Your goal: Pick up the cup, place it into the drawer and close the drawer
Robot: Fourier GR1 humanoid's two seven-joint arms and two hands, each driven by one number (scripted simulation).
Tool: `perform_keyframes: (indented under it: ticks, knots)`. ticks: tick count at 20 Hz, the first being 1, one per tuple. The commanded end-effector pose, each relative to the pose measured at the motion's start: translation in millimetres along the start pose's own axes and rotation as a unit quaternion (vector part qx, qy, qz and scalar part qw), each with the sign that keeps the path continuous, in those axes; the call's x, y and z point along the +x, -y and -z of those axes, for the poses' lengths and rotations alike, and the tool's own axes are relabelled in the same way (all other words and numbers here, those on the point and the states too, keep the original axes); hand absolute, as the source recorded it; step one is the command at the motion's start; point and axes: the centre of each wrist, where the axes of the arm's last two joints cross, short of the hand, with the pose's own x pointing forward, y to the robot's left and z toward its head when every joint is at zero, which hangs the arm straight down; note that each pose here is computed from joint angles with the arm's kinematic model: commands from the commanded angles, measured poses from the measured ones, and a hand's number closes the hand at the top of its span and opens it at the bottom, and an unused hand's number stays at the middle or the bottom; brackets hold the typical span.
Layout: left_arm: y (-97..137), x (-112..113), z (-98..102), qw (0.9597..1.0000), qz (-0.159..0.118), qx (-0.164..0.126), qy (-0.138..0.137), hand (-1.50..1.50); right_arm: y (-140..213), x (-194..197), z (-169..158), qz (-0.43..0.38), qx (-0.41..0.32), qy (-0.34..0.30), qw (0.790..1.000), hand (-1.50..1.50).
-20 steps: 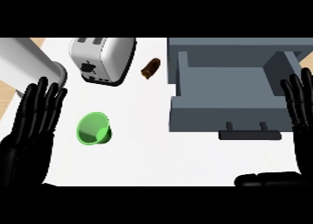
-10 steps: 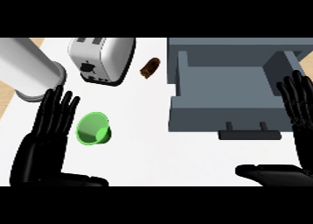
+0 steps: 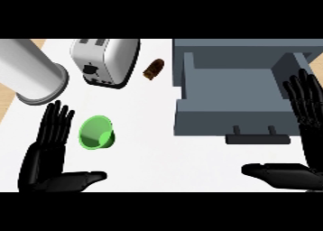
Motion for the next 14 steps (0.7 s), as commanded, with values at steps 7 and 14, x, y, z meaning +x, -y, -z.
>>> perform_keyframes:
  ticks: [7,14]
  knots:
    - [-40.4,-74.4,-2.4,0.9969,0.043,0.051,-0.042,-1.50,7.4,-5.9,14.4,0.003,0.006,-0.007,1.000,-1.50]
    - [-60.2,-123.0,-19.6,0.9947,0.047,0.060,-0.069,-1.50,-8.7,-0.3,5.0,0.000,0.000,0.001,1.000,-1.50]
